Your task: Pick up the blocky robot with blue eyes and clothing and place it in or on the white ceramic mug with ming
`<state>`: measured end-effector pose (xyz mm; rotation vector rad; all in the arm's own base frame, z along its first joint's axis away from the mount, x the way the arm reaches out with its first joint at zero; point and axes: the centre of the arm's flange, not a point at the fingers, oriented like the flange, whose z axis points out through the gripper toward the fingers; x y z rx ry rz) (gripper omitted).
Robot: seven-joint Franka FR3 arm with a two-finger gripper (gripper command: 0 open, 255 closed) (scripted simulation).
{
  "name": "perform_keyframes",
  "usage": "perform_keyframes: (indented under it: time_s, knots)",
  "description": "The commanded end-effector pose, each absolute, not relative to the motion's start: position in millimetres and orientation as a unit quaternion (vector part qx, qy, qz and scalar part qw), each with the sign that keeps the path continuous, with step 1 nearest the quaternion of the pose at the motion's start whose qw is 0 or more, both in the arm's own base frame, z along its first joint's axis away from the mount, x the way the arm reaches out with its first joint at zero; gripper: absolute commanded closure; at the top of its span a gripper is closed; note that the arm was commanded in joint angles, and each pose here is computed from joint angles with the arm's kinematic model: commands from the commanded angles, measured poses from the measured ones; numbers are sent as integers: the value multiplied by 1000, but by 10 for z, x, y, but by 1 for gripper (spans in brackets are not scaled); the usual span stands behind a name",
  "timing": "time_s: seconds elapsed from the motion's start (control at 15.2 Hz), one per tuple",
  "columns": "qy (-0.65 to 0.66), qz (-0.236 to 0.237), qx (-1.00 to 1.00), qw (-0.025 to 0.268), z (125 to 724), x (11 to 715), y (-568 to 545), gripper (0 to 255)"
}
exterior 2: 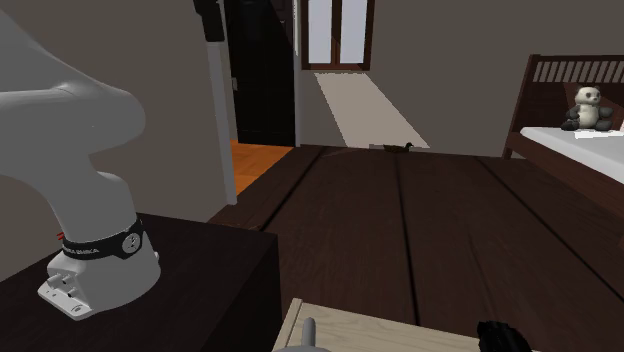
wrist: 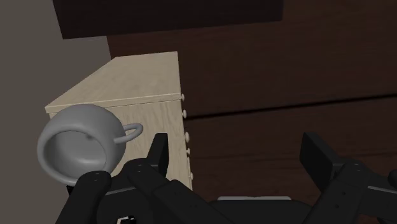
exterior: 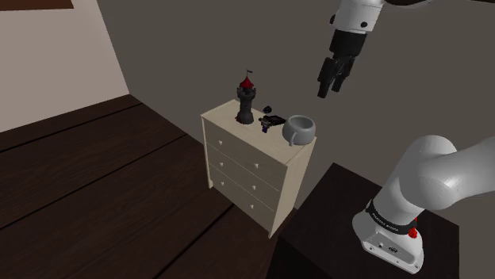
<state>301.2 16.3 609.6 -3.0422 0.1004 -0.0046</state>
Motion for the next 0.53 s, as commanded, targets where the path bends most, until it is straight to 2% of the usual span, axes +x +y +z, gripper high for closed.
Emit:
perform_keyframes:
  time_s: [0.0, 0.46]
  knots:
    - [33, -1, -998, 49, 6096, 3012, 163, 0]
    - [26, -13, -999, 39, 5451, 3535, -164, 0]
